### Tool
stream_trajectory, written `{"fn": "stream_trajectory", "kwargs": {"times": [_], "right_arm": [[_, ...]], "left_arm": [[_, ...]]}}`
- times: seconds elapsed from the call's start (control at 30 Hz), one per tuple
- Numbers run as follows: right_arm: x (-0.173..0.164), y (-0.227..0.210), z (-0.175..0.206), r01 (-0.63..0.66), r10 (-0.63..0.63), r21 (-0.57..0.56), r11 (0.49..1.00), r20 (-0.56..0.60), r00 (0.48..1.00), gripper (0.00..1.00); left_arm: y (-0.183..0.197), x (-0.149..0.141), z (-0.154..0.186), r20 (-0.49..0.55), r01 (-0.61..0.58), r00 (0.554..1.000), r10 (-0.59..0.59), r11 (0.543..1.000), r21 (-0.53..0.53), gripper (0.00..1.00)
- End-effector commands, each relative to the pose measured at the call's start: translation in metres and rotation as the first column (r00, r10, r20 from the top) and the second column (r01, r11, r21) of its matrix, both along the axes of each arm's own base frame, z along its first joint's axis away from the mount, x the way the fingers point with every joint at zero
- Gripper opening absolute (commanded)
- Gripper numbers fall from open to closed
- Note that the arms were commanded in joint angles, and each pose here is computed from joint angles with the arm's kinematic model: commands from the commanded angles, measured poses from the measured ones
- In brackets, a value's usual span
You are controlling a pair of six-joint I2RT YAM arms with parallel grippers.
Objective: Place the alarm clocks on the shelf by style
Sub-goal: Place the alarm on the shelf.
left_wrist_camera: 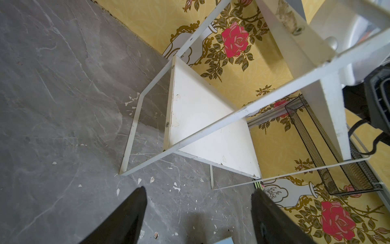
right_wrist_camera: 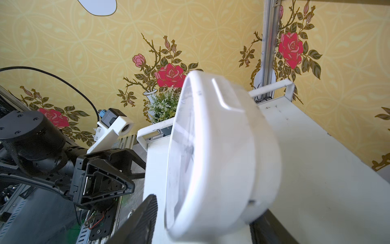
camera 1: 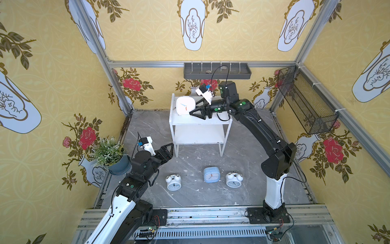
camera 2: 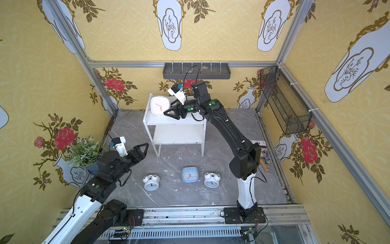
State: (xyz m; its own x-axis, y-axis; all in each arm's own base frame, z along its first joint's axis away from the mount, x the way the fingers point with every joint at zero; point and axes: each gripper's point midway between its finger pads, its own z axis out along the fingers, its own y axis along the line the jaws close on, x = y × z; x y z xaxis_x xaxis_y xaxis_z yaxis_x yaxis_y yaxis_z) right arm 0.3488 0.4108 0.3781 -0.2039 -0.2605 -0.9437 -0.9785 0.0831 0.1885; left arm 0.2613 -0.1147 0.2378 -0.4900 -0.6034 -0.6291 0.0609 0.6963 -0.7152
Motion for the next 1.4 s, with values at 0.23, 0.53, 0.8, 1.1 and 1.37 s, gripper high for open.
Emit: {"fn": "stream_trajectory", "kwargs": {"times": [0.23,0.53,0.8,1.1,1.37], "right_arm": [[0.002,0.001,0.013,0.017,-0.018,0.018,1.0,0.067,0.998,0.46],[0.003,-0.001,0.012,0.032,-0.032,0.001,0.999,0.087,0.996,0.44],[0.005,-0.002,0.005,0.071,-0.067,-0.034,0.997,0.113,0.991,0.47],[0.007,0.007,-0.008,0.13,-0.112,-0.092,0.987,0.171,0.979,0.49],[0.009,0.006,-0.008,0.153,-0.134,-0.092,0.984,0.187,0.973,0.6]], "left_arm": [[0.0,0.0,0.004,0.028,0.003,1.0,-0.003,1.0,-0.005,0.8],[-0.002,0.004,0.003,0.028,0.007,1.0,-0.007,1.0,0.0,0.8],[-0.004,0.006,0.007,0.036,0.009,0.999,-0.009,1.0,-0.007,0.8],[-0.004,0.006,0.007,0.039,0.01,0.999,-0.01,1.0,-0.007,0.8],[-0.003,0.004,0.003,0.036,0.011,0.999,-0.011,1.0,-0.008,0.8]]}}
